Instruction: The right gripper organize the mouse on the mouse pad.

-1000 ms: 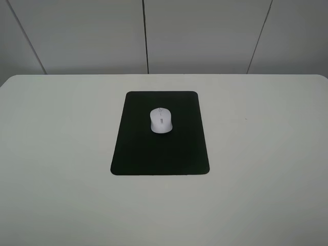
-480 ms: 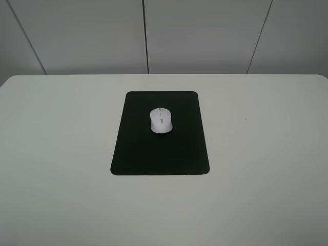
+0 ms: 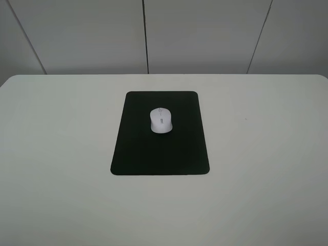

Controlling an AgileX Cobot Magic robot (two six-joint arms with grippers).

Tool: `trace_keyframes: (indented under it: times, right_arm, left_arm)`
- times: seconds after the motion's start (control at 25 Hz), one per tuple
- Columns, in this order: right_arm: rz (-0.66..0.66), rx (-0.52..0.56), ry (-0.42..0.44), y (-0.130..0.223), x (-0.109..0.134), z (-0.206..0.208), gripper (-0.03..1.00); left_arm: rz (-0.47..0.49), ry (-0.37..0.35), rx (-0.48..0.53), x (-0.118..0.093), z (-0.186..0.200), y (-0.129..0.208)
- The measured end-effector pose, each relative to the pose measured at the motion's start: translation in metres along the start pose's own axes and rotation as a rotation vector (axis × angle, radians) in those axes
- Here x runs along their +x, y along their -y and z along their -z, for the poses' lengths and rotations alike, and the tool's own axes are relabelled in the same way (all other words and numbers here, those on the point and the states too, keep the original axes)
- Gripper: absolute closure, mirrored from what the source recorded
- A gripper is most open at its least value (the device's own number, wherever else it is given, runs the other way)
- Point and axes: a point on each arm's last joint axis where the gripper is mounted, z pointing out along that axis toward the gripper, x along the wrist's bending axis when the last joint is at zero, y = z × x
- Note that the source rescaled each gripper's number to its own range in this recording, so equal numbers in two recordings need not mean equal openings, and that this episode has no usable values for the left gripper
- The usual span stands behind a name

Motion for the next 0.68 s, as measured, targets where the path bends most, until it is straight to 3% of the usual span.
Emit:
trace_keyframes:
  times: [0.68]
  right_arm:
    - [-0.015, -0.002, 0.032, 0.0002, 0.0003, 0.0004, 0.21]
  left_arm:
    - [0.0, 0.0, 0.0, 0.0, 0.0, 0.0]
